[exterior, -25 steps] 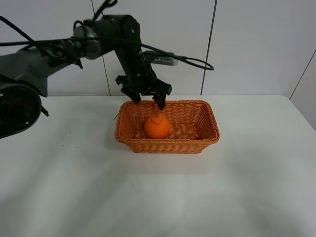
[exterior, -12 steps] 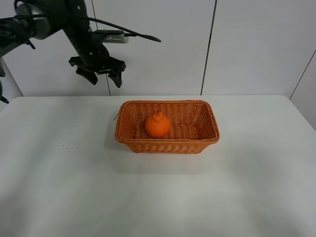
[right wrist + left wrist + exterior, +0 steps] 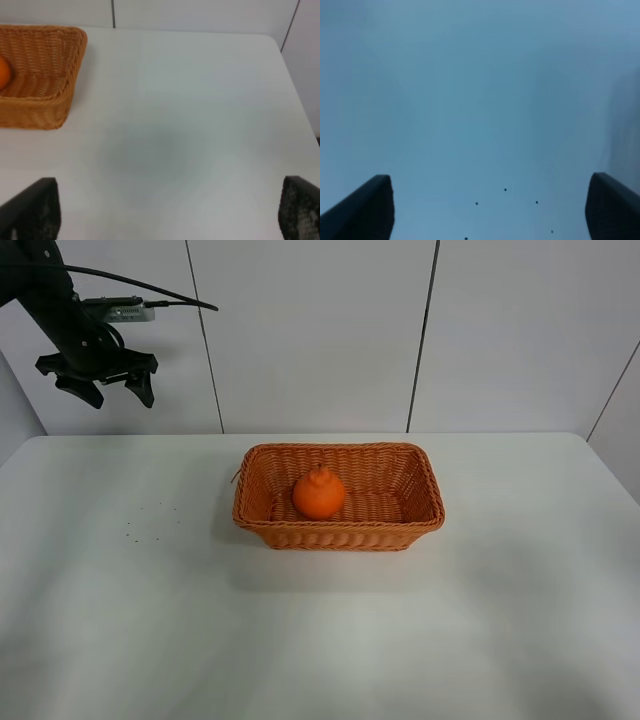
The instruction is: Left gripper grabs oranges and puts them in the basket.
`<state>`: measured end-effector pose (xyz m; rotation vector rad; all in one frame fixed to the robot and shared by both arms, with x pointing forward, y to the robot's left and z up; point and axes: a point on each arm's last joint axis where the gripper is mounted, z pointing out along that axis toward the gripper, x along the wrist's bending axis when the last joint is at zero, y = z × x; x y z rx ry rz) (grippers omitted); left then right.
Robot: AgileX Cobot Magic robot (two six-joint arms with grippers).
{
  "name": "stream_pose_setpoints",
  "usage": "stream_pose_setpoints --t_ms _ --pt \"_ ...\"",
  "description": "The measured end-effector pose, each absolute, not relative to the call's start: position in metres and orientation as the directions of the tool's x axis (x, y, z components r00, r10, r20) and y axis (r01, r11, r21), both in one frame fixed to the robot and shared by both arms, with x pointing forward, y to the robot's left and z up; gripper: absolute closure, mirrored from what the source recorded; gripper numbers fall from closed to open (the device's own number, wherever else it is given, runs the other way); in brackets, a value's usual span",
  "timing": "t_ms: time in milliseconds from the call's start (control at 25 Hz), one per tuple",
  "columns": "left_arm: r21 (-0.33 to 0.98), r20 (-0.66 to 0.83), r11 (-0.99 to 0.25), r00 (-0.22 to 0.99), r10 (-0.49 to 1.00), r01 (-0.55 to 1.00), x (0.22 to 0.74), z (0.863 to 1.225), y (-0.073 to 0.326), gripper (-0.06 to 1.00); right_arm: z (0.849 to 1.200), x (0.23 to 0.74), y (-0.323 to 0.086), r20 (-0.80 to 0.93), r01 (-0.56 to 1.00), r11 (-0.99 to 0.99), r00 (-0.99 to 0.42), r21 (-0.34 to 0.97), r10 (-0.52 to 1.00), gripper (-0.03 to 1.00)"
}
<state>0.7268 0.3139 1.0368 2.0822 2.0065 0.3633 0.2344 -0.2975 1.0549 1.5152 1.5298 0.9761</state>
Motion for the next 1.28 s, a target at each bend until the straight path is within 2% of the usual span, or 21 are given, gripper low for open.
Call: stream_pose_setpoints --t_ms 200,600,1000,1280 --pt "0.322 -0.012 -0.032 0.038 0.999 0.946 0.714 1.050 0.310 0.07 1.055 0.234 -0.298 -0.001 0.421 0.004 -0.009 0.907 1.000 0.27" --pt "0.321 -0.023 -0.030 0.039 0.999 0.947 0.653 1.099 0.307 0.07 1.055 0.234 -0.298 -0.001 0.421 0.004 -0.009 0.907 1.000 0.27" --pt "0.319 -0.028 -0.028 0.039 0.999 0.947 0.517 1.133 0.304 0.07 1.055 0.234 -0.298 -0.001 0.421 0.004 -0.009 0.907 1.000 0.27" --pt "0.295 -0.030 -0.028 0.038 0.999 0.955 0.413 1.107 0.301 0.07 1.055 0.234 -0.298 -0.001 0.421 0.004 -0.009 0.907 1.000 0.27"
